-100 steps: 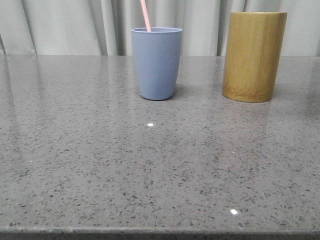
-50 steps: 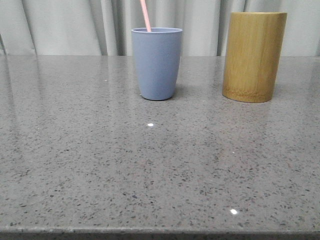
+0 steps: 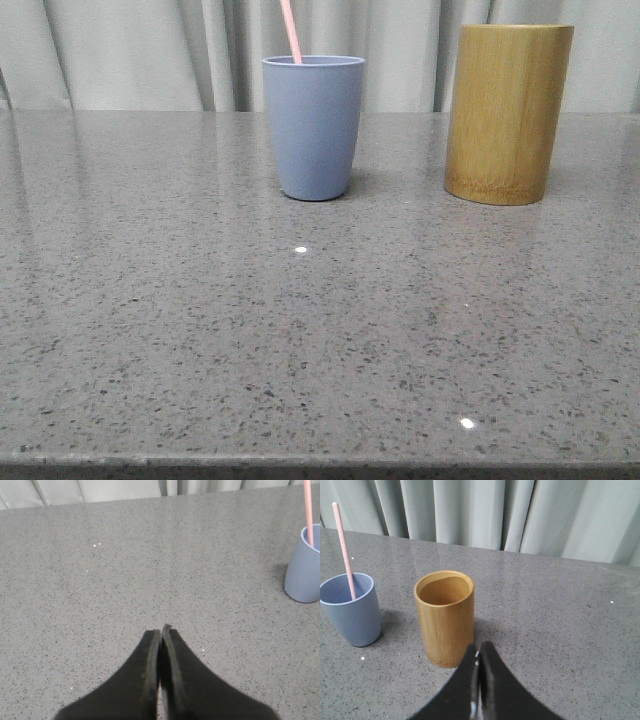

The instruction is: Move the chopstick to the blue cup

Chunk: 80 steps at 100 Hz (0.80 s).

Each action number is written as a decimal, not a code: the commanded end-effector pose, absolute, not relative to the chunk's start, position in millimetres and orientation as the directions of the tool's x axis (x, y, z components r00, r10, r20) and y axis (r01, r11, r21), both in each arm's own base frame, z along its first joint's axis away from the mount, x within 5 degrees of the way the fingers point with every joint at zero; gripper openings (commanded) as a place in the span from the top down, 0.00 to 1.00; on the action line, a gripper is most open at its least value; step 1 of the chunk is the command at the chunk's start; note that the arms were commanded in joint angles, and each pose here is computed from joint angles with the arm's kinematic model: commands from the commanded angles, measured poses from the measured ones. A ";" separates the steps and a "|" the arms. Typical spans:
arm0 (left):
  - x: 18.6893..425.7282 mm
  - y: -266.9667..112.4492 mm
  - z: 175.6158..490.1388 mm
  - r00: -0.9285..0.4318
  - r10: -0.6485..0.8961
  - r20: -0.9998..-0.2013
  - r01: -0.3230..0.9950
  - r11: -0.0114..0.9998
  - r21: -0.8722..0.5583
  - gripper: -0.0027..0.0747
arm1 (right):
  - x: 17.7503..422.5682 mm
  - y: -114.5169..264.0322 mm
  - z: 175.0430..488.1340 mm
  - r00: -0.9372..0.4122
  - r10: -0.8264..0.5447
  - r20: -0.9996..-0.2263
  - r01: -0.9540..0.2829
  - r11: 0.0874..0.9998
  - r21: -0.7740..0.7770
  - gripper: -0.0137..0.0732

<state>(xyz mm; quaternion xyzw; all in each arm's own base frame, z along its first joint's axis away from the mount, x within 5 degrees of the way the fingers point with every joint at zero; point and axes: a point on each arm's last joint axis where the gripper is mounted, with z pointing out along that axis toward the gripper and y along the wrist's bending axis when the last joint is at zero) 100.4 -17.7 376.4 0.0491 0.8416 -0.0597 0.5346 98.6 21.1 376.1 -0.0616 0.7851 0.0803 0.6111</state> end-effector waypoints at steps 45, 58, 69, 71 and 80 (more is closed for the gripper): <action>98.5 -17.6 389.0 -0.332 -0.015 -0.943 0.149 0.986 -0.068 0.99 | 93.2 18.8 386.5 -0.135 0.013 -0.991 -0.191 0.981 0.039 0.95; 98.5 -17.6 389.0 -0.332 -0.015 -0.943 0.149 0.986 -0.068 0.99 | 93.2 18.8 386.5 -0.135 0.013 -0.991 -0.191 0.981 0.039 0.95; 98.5 -17.6 389.0 -0.332 -0.015 -0.943 0.149 0.986 -0.068 0.99 | 93.2 18.8 386.5 -0.135 0.013 -0.991 -0.191 0.981 0.039 0.95; 98.5 -17.6 389.0 -0.332 -0.015 -0.943 0.149 0.986 -0.068 0.99 | 93.2 18.8 386.5 -0.135 0.013 -0.991 -0.191 0.981 0.039 0.95; 98.5 -17.6 389.0 -0.332 -0.015 -0.943 0.149 0.986 -0.068 0.99 | 93.2 18.8 386.5 -0.135 0.013 -0.991 -0.191 0.981 0.039 0.95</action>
